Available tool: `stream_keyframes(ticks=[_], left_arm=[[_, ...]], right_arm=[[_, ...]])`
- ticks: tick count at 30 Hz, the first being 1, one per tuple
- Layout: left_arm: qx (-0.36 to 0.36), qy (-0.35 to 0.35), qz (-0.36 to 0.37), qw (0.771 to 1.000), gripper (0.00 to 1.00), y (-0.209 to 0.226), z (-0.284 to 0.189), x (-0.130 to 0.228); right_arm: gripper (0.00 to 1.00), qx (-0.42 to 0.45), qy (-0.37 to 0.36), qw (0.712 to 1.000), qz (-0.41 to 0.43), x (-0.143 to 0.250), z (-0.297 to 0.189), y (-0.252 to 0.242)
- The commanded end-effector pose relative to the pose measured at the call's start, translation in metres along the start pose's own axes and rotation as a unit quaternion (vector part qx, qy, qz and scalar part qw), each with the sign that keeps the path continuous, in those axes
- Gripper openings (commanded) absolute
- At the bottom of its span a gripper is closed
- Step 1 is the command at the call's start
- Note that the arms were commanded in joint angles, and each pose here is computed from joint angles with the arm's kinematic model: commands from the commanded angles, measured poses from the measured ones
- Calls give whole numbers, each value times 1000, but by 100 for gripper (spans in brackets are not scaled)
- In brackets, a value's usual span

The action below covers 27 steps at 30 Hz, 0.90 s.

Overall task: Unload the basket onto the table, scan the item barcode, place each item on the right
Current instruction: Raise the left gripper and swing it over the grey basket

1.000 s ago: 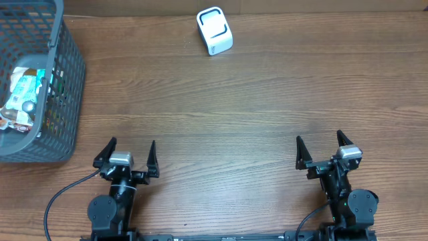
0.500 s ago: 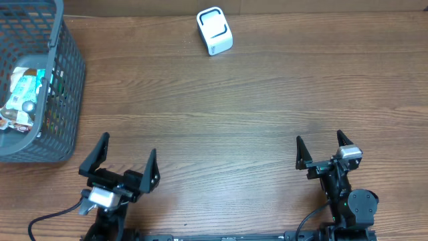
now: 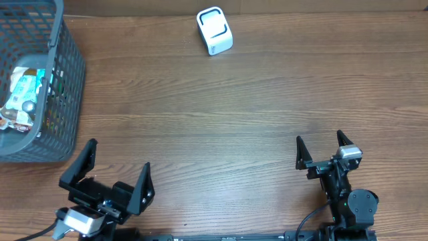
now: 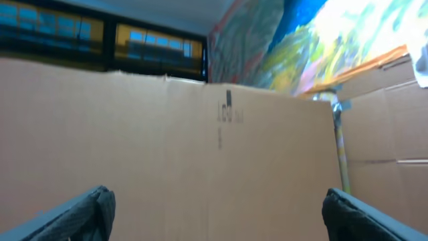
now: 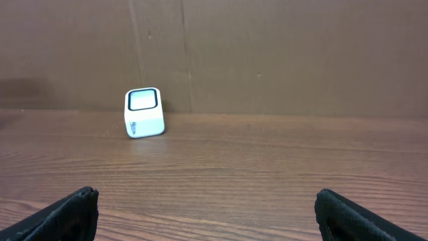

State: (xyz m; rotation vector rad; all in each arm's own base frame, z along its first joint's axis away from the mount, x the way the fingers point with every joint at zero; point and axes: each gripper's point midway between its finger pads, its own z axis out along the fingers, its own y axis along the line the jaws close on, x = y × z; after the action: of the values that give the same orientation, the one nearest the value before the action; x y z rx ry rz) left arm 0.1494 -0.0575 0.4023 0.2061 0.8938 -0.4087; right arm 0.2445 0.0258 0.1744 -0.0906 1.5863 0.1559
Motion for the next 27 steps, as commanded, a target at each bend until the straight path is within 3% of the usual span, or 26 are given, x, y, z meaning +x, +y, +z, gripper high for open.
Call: stream_keyframes(ticks=[1,9,14,21,27], left_arm=[[1,1,2,1000,99,-8,4,-29],[-11,94,-37,995,100,-3,32,-32],[10,187,-83,979,100,-5,64,-27],[45,303,-133,943,100,-6,104,-13],[34,419,-198,886,100,3,112,28]], right_arm=[[100,5,-3,1000,-3,1,0,-2],[100,5,-3,1000,-3,1,0,-2],[100,5,-3,1000,-3,1,0,-2],[100,5,-3,1000,-3,1,0,-2],[100,5,-3,1000,-3,1,0,-2]])
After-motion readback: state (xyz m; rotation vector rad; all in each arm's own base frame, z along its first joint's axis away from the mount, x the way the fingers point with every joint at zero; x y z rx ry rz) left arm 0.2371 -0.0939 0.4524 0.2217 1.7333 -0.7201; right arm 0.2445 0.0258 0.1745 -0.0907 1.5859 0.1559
